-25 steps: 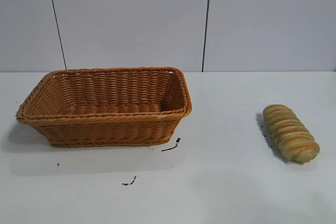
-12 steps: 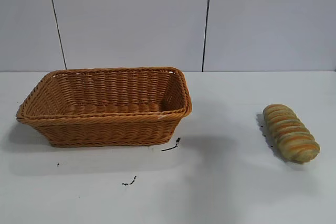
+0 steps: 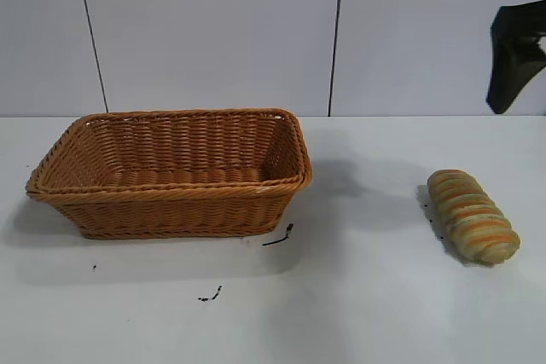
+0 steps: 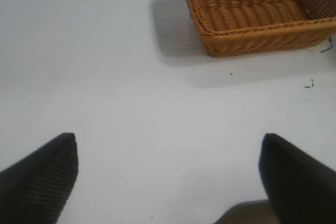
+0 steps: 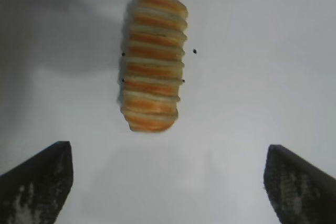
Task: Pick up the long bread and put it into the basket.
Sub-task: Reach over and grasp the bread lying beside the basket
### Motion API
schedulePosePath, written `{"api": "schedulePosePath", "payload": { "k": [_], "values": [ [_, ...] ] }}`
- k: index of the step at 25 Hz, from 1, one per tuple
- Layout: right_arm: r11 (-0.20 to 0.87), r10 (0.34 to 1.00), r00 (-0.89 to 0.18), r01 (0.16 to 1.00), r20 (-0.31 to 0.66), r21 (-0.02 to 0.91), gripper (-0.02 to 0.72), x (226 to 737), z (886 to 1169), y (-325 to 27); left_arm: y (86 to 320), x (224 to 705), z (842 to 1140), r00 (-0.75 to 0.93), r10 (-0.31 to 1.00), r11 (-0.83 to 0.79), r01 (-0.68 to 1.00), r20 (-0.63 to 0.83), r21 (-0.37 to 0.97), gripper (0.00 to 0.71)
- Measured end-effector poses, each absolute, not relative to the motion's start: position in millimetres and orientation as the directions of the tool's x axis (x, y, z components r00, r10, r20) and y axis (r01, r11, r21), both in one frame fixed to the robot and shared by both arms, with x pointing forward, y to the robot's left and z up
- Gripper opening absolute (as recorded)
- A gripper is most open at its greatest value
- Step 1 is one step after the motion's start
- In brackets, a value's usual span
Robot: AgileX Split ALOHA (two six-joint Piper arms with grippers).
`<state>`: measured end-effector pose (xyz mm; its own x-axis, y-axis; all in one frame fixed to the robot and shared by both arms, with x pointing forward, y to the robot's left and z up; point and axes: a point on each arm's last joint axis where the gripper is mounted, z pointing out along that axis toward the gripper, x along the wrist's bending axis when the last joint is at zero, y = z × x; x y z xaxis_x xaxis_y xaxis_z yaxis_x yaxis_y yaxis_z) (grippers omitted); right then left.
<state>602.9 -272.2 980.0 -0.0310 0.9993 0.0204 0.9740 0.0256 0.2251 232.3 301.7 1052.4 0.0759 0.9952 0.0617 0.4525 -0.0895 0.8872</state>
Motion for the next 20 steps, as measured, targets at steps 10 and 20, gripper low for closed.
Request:
{"api": "schedulePosePath", "payload": {
  "k": [10,20],
  "values": [
    [0.021,1.0,-0.023,0.99,0.016,0.141,0.683,626,891,-271,302,232,1052,0.076,0.995,-0.09,0.453,0.062,0.887,0.696],
    [0.021,1.0,-0.024,0.99,0.015,0.138,0.361,629,878,-271,302,232,1052,0.076,0.995,-0.09,0.453,0.062,0.887,0.696]
  ]
}}
